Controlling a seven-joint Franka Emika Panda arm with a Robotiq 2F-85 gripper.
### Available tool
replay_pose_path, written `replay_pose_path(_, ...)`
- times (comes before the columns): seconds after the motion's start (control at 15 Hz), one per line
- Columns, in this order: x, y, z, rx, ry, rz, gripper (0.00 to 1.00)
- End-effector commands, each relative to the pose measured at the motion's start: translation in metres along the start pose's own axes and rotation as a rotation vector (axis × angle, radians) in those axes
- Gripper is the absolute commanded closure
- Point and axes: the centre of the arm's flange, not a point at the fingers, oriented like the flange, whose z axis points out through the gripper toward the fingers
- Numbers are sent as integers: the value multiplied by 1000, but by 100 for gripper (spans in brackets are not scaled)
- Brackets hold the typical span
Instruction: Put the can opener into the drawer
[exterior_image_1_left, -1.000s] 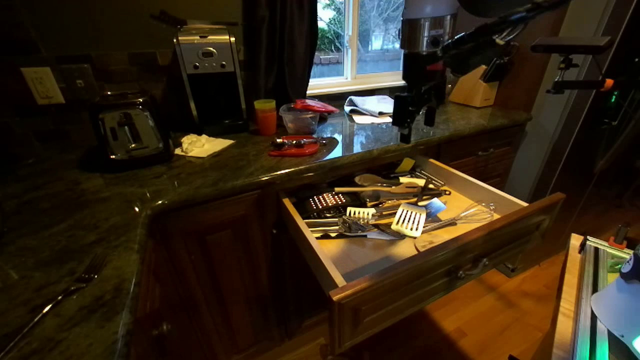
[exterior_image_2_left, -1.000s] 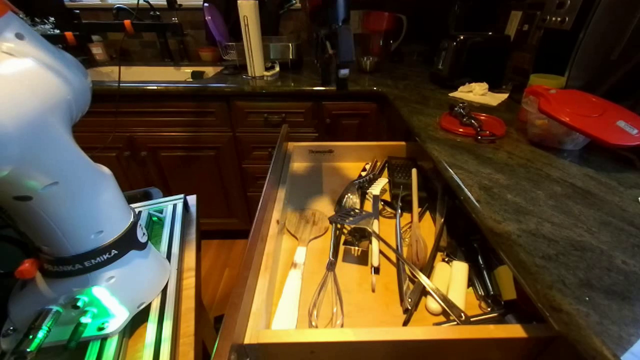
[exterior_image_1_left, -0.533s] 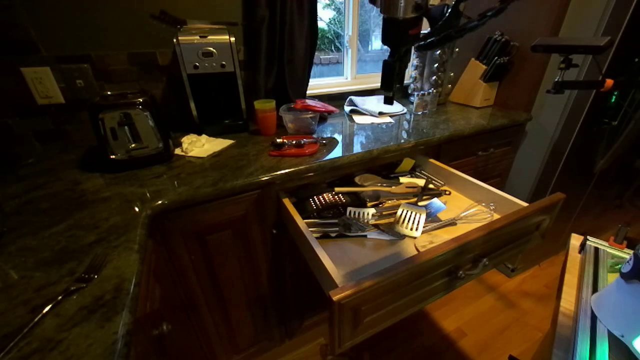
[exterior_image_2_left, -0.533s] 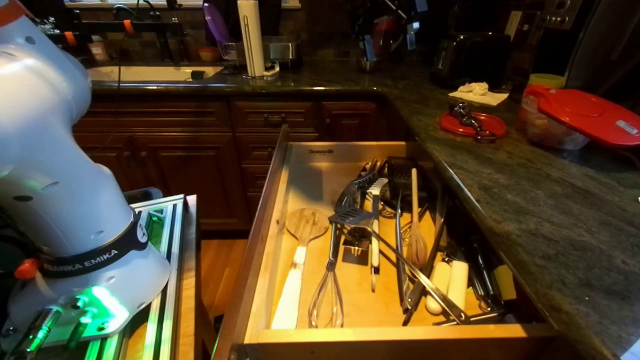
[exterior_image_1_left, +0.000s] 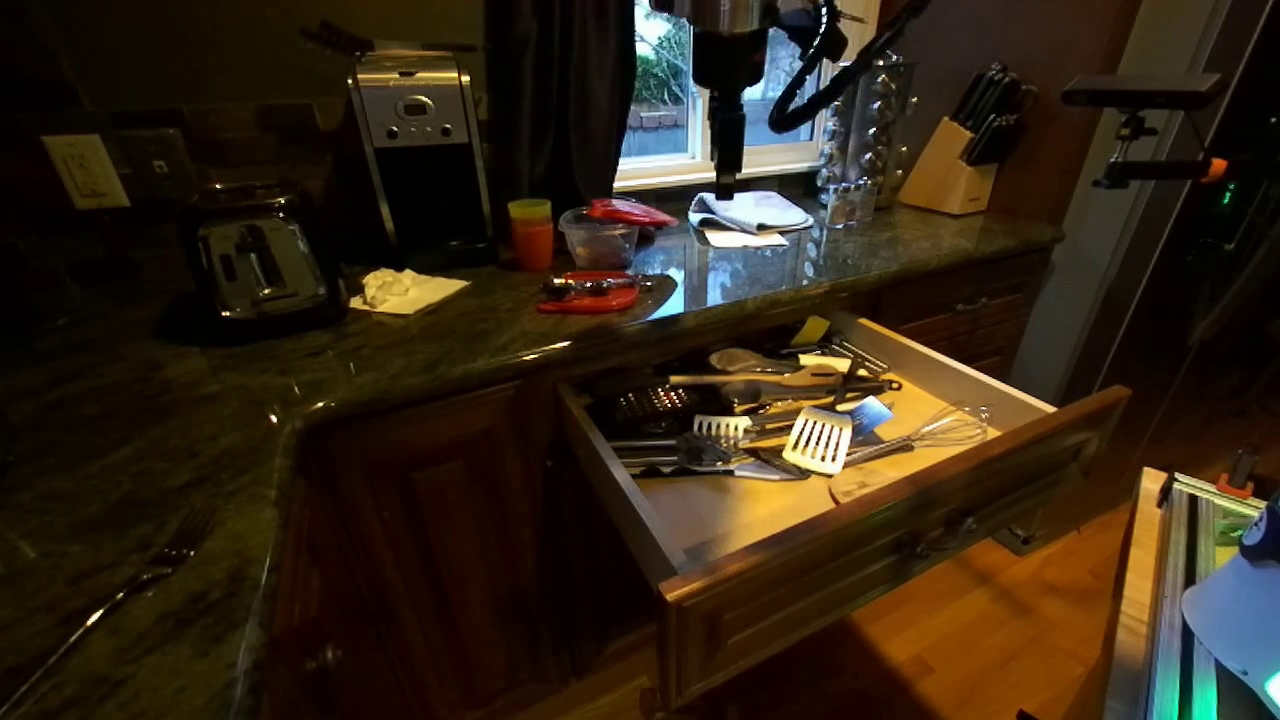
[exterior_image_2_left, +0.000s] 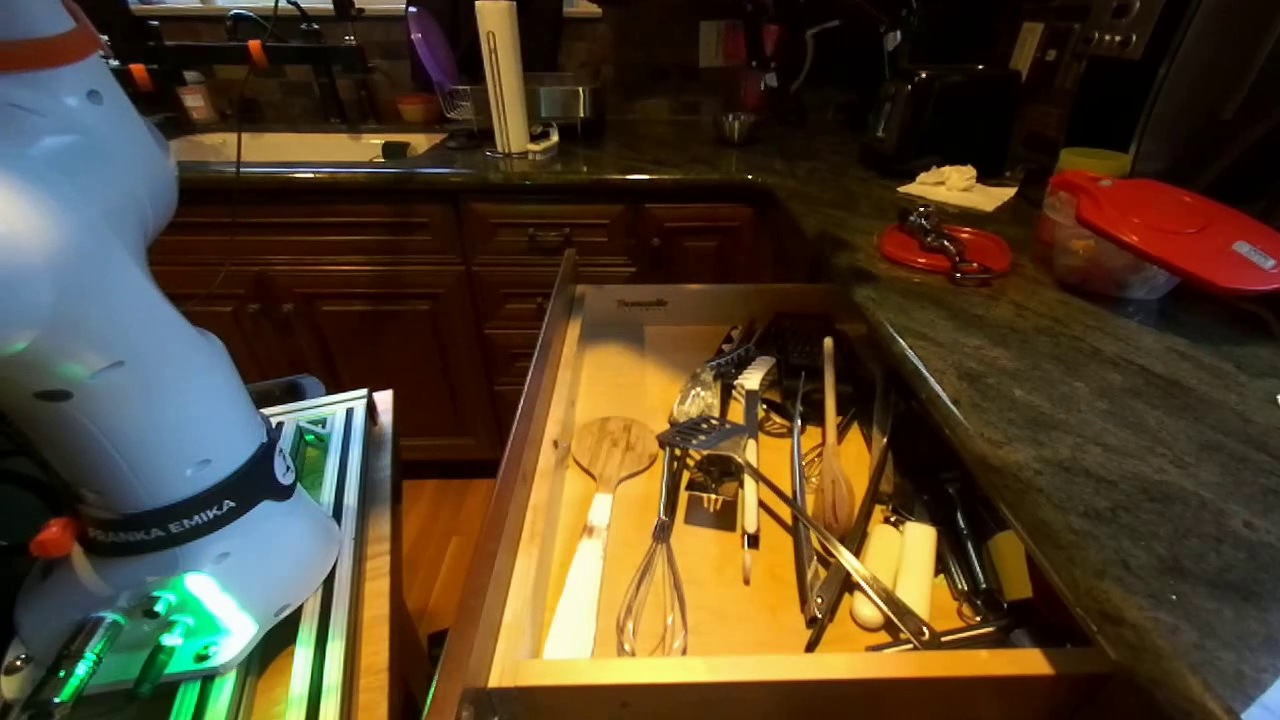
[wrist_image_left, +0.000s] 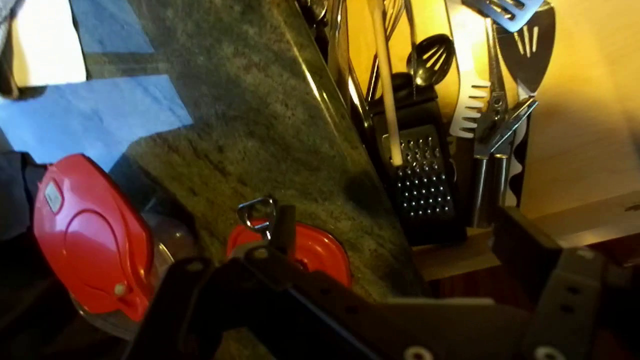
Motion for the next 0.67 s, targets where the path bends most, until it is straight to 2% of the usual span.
replay_pose_path(0.0, 24, 29, 10, 54, 29, -192, 0)
replay_pose_path(0.2, 34, 40, 19, 115, 62, -332, 0)
replay_pose_path(0.27, 22, 26, 15, 65, 47, -251, 0)
replay_pose_path(0.6, 24, 28, 16, 69, 52, -258, 0)
